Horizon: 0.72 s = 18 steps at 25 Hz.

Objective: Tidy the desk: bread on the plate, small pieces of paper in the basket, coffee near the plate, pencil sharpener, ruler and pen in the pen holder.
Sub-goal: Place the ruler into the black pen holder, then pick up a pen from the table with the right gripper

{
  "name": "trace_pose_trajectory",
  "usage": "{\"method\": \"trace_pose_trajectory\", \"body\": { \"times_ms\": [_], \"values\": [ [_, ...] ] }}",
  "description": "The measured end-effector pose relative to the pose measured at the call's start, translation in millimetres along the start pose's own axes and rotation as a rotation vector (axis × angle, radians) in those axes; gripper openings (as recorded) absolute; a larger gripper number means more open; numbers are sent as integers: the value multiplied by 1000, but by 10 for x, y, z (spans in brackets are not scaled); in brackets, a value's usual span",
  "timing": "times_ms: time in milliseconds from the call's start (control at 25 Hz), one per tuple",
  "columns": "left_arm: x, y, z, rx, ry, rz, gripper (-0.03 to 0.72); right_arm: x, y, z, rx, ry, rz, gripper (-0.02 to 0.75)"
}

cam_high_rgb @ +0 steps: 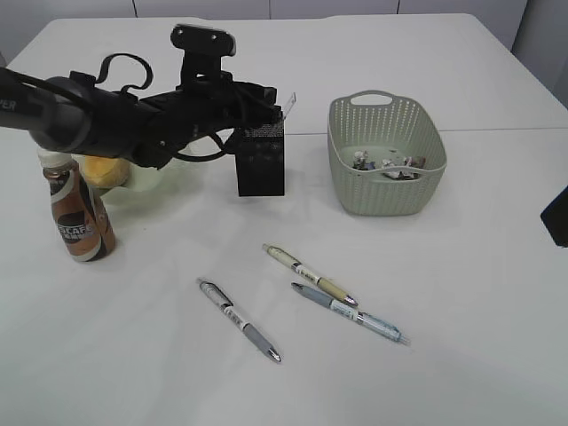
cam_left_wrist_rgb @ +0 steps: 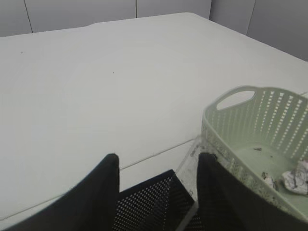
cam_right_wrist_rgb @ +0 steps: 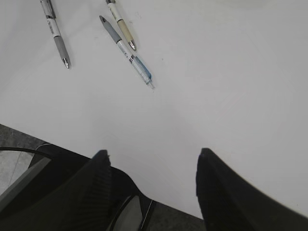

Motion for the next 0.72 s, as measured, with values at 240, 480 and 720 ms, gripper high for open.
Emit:
{"method": "trace_pose_trajectory", "body": {
  "times_ms": [240,480,720],
  "values": [
    [-405,140,-7,-3,-4,-58,390,0,0,0,0,0,0,417],
    [-739,377,8,-31,-8,32,390,5,1,29,-24,-8,4,417],
    [-1084,788,34,-74,-21,188,390,-67,116,82,-68,-35,-34,417]
  ]
}}
Point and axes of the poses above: a point on each arm's last joint axis where the gripper is mounted, y pointing back along that axis away from the gripper, z along the wrist's bending axis when the last joint is at zero, x = y × z, the point moved 3 cm from there along -y, pointing out along that axis toward the gripper, and after that the axes turned 3 degrees about -y, right-handed, at the moved point
